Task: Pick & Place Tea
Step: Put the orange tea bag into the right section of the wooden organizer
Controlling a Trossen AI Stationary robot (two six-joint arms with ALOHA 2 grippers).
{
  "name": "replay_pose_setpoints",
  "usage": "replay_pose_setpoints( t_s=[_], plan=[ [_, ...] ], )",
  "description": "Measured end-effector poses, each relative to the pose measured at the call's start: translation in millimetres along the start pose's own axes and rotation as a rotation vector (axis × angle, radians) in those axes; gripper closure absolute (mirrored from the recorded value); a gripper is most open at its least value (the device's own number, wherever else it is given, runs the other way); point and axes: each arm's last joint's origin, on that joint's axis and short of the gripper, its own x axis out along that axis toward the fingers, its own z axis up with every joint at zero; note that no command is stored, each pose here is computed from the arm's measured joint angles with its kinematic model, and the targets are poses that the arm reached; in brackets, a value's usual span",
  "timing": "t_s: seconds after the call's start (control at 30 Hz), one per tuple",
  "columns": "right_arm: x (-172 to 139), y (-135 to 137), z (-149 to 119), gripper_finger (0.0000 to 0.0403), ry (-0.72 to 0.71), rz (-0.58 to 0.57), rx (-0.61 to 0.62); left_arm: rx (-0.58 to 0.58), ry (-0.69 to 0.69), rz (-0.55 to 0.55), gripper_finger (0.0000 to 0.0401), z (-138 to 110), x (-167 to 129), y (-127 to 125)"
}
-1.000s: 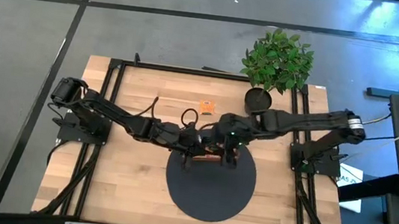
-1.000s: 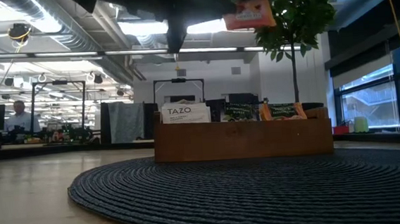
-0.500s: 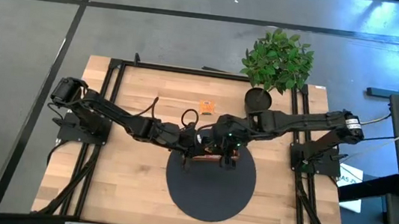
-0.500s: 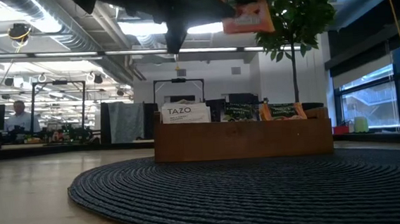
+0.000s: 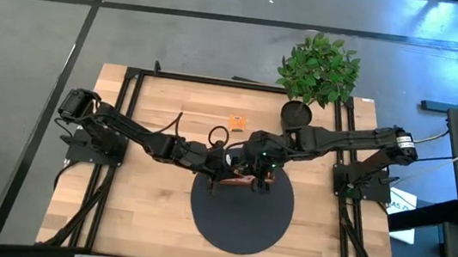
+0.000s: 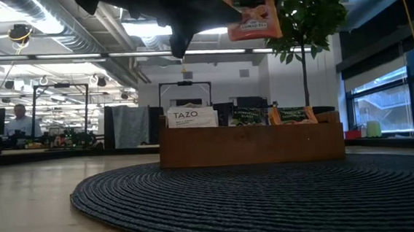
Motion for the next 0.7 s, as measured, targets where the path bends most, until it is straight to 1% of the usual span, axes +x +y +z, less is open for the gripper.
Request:
replay_pose_setpoints(
  t_s=[0.1,0.27,0.43,0.53,0.7],
  plan=[
    [-0.1,-0.1,0.0,0.0396,0.0,0.0,0.0,0.001,-0.001,0.002,0.0387,0.0,0.0,0.1],
    [-0.2,0.0,-0.1,0.0396,0.0,0.0,-0.004,0.034,-0.001,0.003,0.0374,0.1,0.0,0.1],
    [-1.4,-0.7,-4.4,0.0399,0.042,-0.008,0.0,0.017,0.009,-0.006,0.0336,1.3,-2.4,0.0],
    [-7.6,-1.1,-9.2,0.0399,0.071,-0.02,-0.002,0.031,0.023,-0.004,0.0312,5.2,-9.7,-0.5],
    [-23.2,-7.5,-24.1,0.0399,0.028,-0.06,-0.01,0.052,0.017,0.003,0.0295,18.0,-28.6,-2.3]
  ],
)
